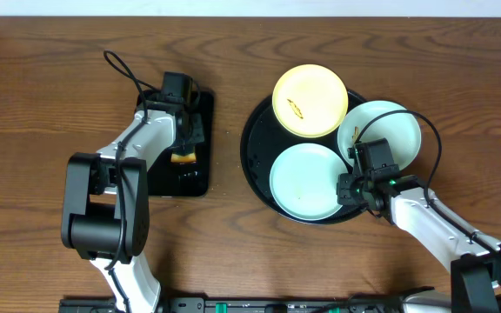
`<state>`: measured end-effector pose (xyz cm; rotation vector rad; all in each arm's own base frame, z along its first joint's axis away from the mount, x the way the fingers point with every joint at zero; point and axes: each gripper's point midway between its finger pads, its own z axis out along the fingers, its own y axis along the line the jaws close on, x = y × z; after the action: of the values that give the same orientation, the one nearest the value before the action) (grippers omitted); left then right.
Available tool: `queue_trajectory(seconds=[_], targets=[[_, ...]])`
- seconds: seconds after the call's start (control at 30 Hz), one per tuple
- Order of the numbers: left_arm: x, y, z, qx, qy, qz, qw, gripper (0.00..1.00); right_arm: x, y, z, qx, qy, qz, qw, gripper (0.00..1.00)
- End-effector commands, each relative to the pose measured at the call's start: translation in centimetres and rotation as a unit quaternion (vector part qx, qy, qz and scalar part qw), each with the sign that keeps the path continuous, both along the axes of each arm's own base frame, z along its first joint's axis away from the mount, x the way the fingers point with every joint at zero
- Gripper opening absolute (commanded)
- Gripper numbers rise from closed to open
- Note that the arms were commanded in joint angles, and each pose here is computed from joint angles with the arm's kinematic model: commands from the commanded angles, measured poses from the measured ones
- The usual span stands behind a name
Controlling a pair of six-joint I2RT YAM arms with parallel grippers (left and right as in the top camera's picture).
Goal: Clean dirty plates on tray and stack at the side
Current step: 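Lower the sponge into the black tray and hold it there with the left gripper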
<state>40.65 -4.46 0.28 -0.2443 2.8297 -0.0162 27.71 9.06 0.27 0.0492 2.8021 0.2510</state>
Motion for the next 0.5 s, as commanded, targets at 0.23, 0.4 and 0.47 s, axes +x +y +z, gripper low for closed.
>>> queue_trajectory(seconds=[0.23, 0.4, 0.47], targets=[[-1.1, 0.0, 11.1, -0.011, -0.082, -0.015, 0.996, 0.64, -0.3, 0.2, -0.1, 0.002, 0.002, 0.006, 1.000, 0.28], [-3.7, 0.3, 11.3, -0.008, -0.051, -0.015, 0.999, 0.68, -0.3, 0.2, -0.1, 0.002, 0.002, 0.006, 1.000, 0.28], [-4.2, 0.4, 9.8, -0.006, -0.035, -0.015, 0.999, 0.71, -0.3, 0.2, -0.1, 0.002, 0.002, 0.006, 1.000, 0.28]])
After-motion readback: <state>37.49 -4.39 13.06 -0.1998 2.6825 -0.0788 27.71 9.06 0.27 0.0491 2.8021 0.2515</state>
